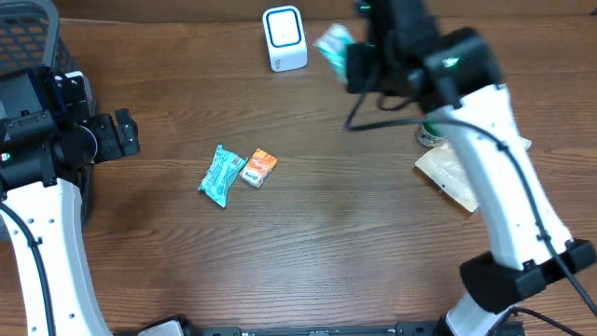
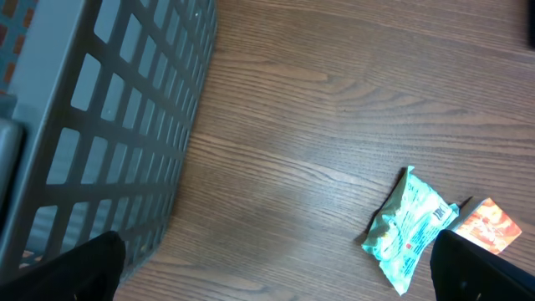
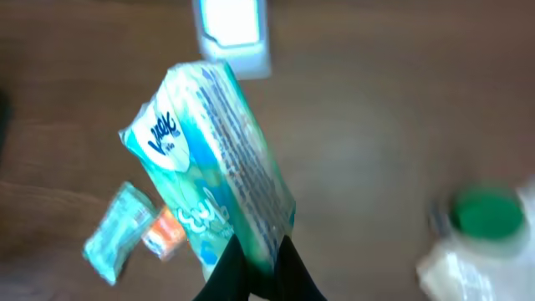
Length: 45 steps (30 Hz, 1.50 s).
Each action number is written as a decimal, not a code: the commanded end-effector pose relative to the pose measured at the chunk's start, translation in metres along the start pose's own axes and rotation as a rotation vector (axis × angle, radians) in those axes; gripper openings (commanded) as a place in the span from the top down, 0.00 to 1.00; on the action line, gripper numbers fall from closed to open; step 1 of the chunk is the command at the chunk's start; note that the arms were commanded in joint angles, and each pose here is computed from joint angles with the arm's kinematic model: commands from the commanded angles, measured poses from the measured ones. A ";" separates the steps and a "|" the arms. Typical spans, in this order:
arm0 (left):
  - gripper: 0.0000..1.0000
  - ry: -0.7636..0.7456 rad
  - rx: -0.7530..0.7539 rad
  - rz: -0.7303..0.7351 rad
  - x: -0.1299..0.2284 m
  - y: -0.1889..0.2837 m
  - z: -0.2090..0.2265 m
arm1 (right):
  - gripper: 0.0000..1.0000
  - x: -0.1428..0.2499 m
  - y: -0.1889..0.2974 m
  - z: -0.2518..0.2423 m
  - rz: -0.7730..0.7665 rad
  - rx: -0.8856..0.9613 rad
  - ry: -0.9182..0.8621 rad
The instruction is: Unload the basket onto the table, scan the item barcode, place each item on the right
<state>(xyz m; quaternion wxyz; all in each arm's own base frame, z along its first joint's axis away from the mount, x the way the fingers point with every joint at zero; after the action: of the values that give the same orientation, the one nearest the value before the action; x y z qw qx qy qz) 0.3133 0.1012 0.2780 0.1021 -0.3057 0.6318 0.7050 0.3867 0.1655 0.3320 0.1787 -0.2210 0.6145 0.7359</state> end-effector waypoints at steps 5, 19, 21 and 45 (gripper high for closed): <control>0.01 -0.016 0.012 -0.005 -0.002 0.000 -0.003 | 0.96 0.035 -0.031 -0.121 0.223 0.222 -0.478; 0.00 -0.017 0.012 -0.005 -0.002 0.000 -0.003 | 0.73 0.116 -0.090 -0.233 0.391 0.451 -0.753; 0.00 -0.016 0.012 -0.005 -0.002 0.000 -0.003 | 0.41 0.117 -0.090 -0.233 0.395 0.450 -0.742; 0.00 -0.016 0.012 -0.005 -0.002 0.000 -0.003 | 0.44 0.074 -0.119 0.019 0.273 -0.284 -0.005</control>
<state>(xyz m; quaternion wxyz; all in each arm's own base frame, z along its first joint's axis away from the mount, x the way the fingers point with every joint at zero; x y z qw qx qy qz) 0.3132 0.1012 0.2780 0.1019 -0.3055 0.6319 0.7050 0.3963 0.1750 0.2000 0.0902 -0.1006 0.5425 0.8291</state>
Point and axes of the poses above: each gripper's point midway between its finger pads, its own y axis back along the fingers, its own z axis along the line the jaws close on, x = y × z, the point moved 3 cm from there along y, back along the fingers, and after that the axes turned 1 degree about y, right-handed, at the moved point
